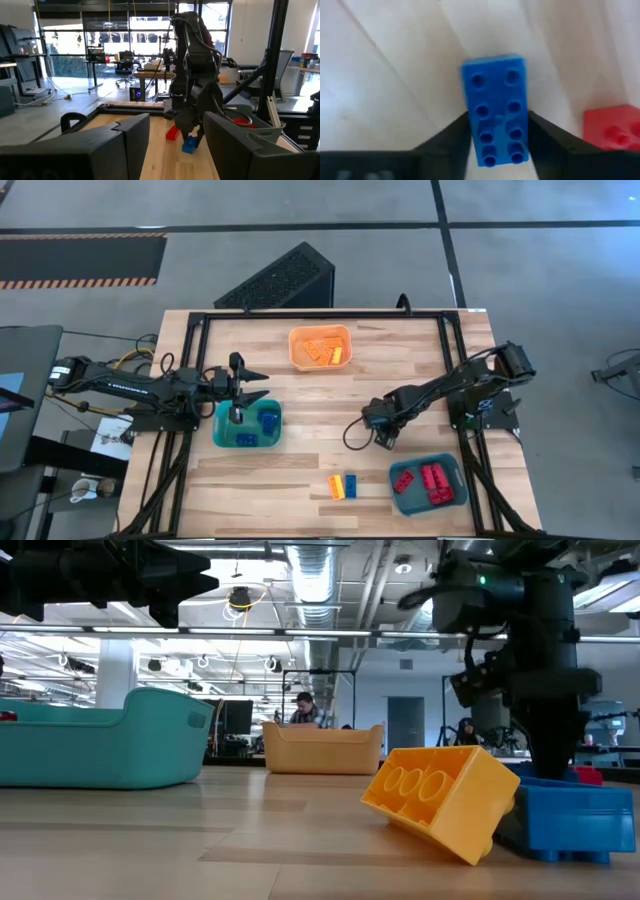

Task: Sort & place blocks by color
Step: Put the blue game piece into the green bin

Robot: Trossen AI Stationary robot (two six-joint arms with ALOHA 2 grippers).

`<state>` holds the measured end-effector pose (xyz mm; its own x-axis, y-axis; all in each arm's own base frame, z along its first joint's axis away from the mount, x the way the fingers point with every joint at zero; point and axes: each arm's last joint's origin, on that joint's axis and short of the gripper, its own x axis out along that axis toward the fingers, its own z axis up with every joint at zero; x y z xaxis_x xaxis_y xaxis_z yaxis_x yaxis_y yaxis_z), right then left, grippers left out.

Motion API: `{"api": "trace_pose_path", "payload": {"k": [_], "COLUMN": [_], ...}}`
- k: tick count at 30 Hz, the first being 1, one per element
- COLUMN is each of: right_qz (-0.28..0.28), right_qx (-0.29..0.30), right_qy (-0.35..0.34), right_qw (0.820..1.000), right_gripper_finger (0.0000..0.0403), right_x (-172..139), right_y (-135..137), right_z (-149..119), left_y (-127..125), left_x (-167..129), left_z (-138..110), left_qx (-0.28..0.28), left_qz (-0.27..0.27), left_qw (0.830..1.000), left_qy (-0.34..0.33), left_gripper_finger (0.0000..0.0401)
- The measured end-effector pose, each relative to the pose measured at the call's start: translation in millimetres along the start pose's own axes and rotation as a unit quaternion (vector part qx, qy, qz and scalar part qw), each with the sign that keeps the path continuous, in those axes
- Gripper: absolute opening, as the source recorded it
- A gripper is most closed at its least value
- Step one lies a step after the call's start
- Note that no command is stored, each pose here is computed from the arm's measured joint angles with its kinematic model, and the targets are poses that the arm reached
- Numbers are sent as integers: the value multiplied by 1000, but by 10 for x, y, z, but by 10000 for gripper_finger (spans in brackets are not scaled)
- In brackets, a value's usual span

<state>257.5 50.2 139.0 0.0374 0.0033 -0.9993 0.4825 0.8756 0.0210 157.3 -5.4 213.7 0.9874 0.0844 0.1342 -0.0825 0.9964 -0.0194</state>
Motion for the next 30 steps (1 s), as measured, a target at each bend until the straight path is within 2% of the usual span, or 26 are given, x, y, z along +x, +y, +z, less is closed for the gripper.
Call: {"api": "trace_pose_path", "payload": {"k": [3, 7, 9, 13, 16, 19, 21, 24, 28, 30], "right_qz": [18, 56, 87, 147, 186, 199, 193, 203, 206, 200], "right_qx": [10, 29, 34, 18, -2, -12, -26, -40, -66, -79], "right_qy": [-28, -108, -161, -270, -343, -408, -431, -500, -530, -535], "right_qw": [999, 992, 983, 951, 921, 891, 881, 841, 820, 817], "right_gripper_finger": [122, 121, 121, 121, 121, 123, 127, 129, 130, 131], "right_x": [-162, -405, -529, -768, -953, -1082, -1138, -1289, -1293, -1316], "right_y": [-18, -7, 28, 140, 221, 285, 308, 414, 576, 648], "right_z": [33, 127, 202, 404, 544, 671, 710, 867, 1076, 1160], "left_y": [0, 12, 21, 21, 20, 20, 20, 21, 21, 21], "left_x": [0, 0, -1, -1, -1, -1, -1, -1, -1, -1], "left_z": [0, 6, 6, 5, 6, 6, 6, 5, 1, 5], "left_qx": [0, -1, -5, -5, -6, -5, -5, -5, -2, -3], "left_qz": [0, 22, 38, 38, 36, 36, 36, 37, 37, 36], "left_qw": [1000, 1000, 999, 999, 999, 999, 999, 999, 999, 999], "left_qy": [0, -3, -3, -3, -3, -3, -3, -3, -1, -2], "left_gripper_finger": [174, 174, 178, 192, 203, 211, 213, 215, 215, 215]}}
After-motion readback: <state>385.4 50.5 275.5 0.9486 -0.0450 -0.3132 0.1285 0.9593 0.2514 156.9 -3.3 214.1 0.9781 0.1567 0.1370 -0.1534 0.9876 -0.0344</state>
